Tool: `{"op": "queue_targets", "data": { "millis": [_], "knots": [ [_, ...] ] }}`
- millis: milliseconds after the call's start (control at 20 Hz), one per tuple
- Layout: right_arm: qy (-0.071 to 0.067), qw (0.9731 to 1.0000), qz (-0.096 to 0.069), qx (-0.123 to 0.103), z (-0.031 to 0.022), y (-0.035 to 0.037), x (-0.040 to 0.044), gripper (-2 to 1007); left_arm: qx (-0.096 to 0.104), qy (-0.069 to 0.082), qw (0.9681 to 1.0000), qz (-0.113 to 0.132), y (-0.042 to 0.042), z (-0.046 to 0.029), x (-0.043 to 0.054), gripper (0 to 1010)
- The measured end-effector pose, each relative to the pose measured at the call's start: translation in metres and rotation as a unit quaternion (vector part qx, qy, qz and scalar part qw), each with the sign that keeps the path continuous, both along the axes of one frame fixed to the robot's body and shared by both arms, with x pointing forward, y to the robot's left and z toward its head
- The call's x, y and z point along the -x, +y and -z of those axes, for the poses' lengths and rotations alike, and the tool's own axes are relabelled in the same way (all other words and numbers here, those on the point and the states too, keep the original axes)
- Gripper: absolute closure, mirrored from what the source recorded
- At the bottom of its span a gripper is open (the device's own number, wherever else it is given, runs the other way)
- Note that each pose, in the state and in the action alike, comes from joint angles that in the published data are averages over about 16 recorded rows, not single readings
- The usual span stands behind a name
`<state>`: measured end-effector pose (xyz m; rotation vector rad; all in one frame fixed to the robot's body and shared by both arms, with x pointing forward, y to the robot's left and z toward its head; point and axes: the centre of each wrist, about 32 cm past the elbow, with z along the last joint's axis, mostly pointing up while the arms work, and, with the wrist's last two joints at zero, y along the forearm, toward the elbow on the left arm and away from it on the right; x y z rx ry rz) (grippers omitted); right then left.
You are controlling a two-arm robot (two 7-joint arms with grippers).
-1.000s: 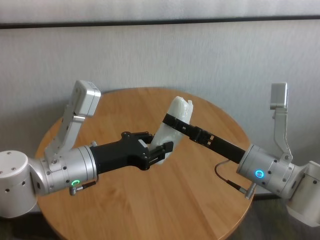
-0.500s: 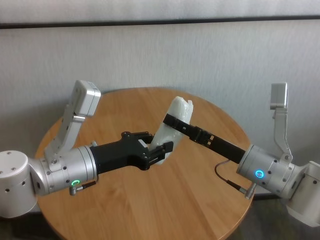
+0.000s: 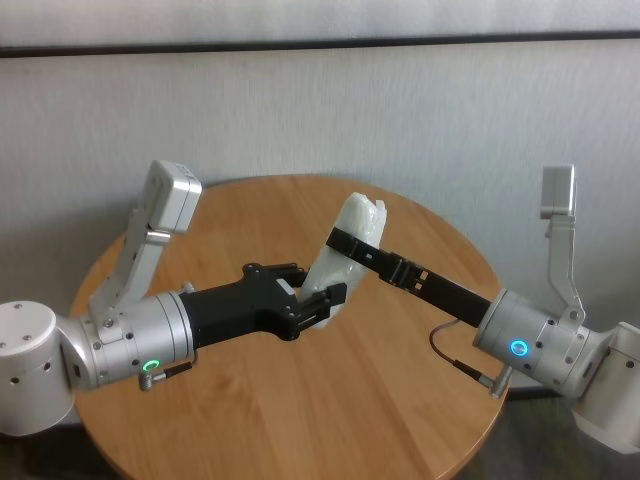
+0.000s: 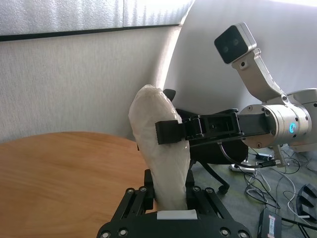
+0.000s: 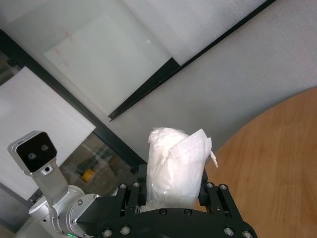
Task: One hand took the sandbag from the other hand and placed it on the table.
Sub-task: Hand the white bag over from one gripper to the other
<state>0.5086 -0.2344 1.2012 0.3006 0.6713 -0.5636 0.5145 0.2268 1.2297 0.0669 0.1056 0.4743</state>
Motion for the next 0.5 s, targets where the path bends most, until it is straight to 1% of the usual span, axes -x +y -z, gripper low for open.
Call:
{"op": "queue_targets", "data": {
  "millis": [500],
  "knots": [
    [0.001, 1.0000, 0.000, 0.005, -0.0035, 0.0034, 0.0031, 462, 0.000, 0.000, 1.0000, 0.000, 0.0000, -0.0001, -0.0001, 650]
  ]
}}
